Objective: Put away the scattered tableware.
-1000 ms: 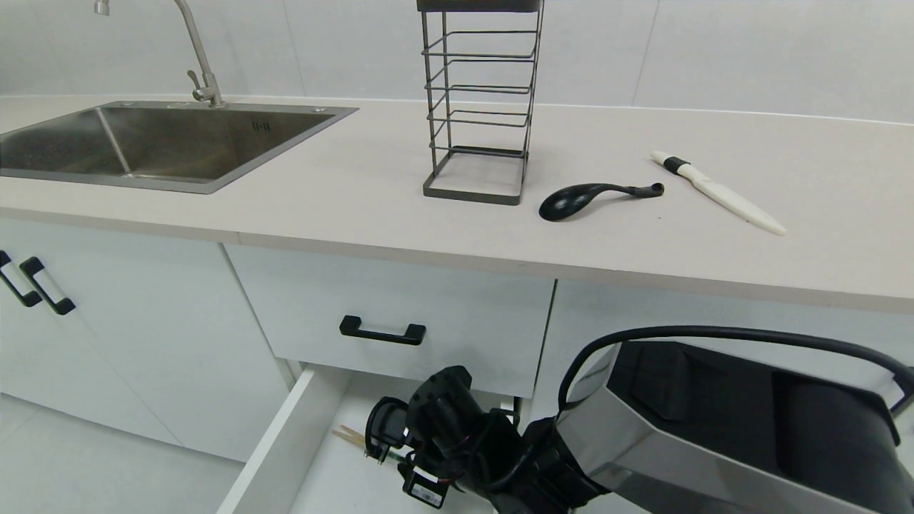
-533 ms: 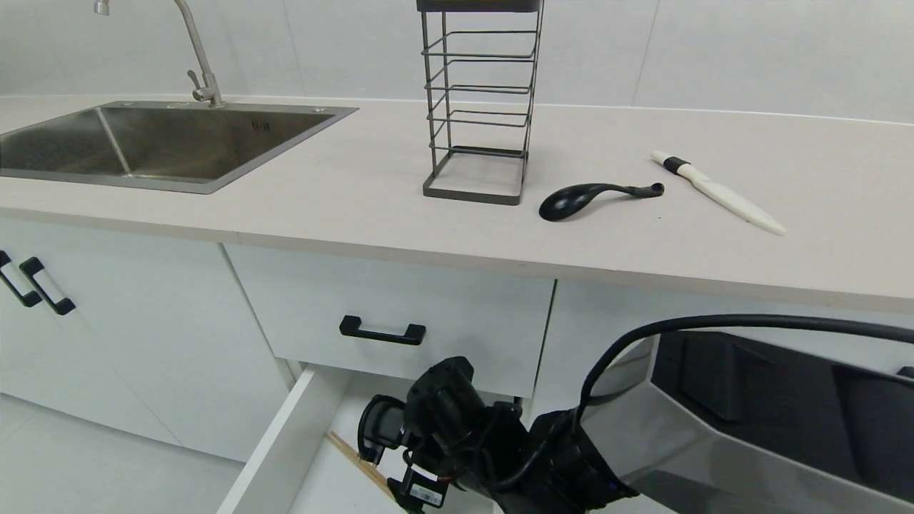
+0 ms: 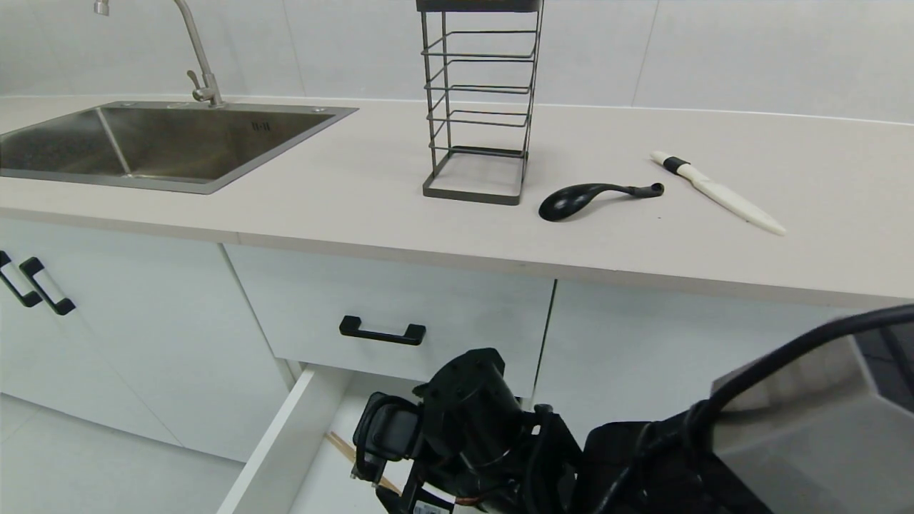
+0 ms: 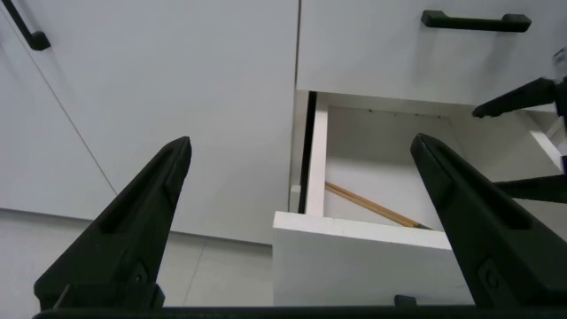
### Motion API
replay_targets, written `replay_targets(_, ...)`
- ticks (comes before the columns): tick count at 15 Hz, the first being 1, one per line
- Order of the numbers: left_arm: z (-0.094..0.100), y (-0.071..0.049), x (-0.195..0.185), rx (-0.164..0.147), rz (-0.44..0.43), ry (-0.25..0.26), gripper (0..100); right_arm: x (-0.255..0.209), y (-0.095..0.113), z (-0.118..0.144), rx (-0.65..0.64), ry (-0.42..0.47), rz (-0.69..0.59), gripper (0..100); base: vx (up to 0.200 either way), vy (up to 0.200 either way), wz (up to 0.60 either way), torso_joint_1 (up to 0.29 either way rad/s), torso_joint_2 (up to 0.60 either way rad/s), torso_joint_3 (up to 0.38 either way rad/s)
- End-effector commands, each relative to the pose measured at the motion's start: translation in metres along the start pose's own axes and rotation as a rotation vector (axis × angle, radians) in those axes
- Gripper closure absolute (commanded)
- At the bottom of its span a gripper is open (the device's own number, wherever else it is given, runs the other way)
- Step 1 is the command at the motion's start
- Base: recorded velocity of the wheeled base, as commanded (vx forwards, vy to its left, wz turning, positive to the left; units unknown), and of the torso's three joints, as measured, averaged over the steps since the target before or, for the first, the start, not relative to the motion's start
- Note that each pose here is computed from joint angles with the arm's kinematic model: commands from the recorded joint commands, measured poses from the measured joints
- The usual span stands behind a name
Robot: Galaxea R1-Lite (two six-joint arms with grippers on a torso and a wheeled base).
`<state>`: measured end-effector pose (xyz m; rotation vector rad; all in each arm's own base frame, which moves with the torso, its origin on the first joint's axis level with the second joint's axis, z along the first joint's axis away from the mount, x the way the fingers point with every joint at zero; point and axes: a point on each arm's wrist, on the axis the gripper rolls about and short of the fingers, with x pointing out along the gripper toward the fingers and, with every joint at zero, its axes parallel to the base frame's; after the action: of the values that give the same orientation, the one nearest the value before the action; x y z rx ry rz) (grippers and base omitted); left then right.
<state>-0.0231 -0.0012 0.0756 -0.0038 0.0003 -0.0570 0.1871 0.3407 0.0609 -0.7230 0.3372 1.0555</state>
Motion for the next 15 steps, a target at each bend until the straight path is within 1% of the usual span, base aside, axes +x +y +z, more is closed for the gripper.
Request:
replay_targets(1,0.000,0.000,0.000,-0.001,0.000,0.001,0,-0.022,-0.002,0.008,0.005,-0.048,-0.011,0,0.000,0.000,0.00,0.000,0.00,0.000)
replay_targets(3,0.000,0.000,0.000,-0.001,0.000,0.001,0,-0.045,0.001,0.013,0.056,-0.098,-0.012,0,0.000,0.000,0.00,0.000,0.00,0.000)
replay_targets(5,0.000,0.000,0.000,-0.001,0.000,0.001,0,-0.058,0.001,0.015,0.065,-0.127,-0.016,0,0.000,0.000,0.00,0.000,0.00,0.000)
replay_targets(7,0.000,0.000,0.000,-0.001,0.000,0.001,0,-0.083,-0.001,0.017,0.065,-0.185,0.027,0,0.000,0.000,0.00,0.000,0.00,0.000)
replay_targets(8,0.000,0.000,0.000,-0.001,0.000,0.001,0,-0.089,-0.002,0.018,0.074,-0.198,0.031,0,0.000,0.000,0.00,0.000,0.00,0.000)
replay_targets(10,0.000,0.000,0.000,-0.001,0.000,0.001,0,-0.107,-0.007,0.011,0.113,-0.240,0.041,0,0.000,0.000,0.00,0.000,0.00,0.000)
replay_targets(12,0.000,0.000,0.000,-0.001,0.000,0.001,0,-0.120,-0.016,0.003,0.128,-0.250,0.042,0,0.000,0.000,0.00,0.000,0.00,0.000)
replay_targets(13,0.000,0.000,0.000,-0.001,0.000,0.001,0,-0.135,-0.018,-0.002,0.132,-0.272,0.050,0,0.000,0.000,0.00,0.000,0.00,0.000)
replay_targets(15,0.000,0.000,0.000,-0.001,0.000,0.001,0,-0.150,-0.020,-0.004,0.136,-0.293,0.039,0,0.000,0.000,0.00,0.000,0.00,0.000)
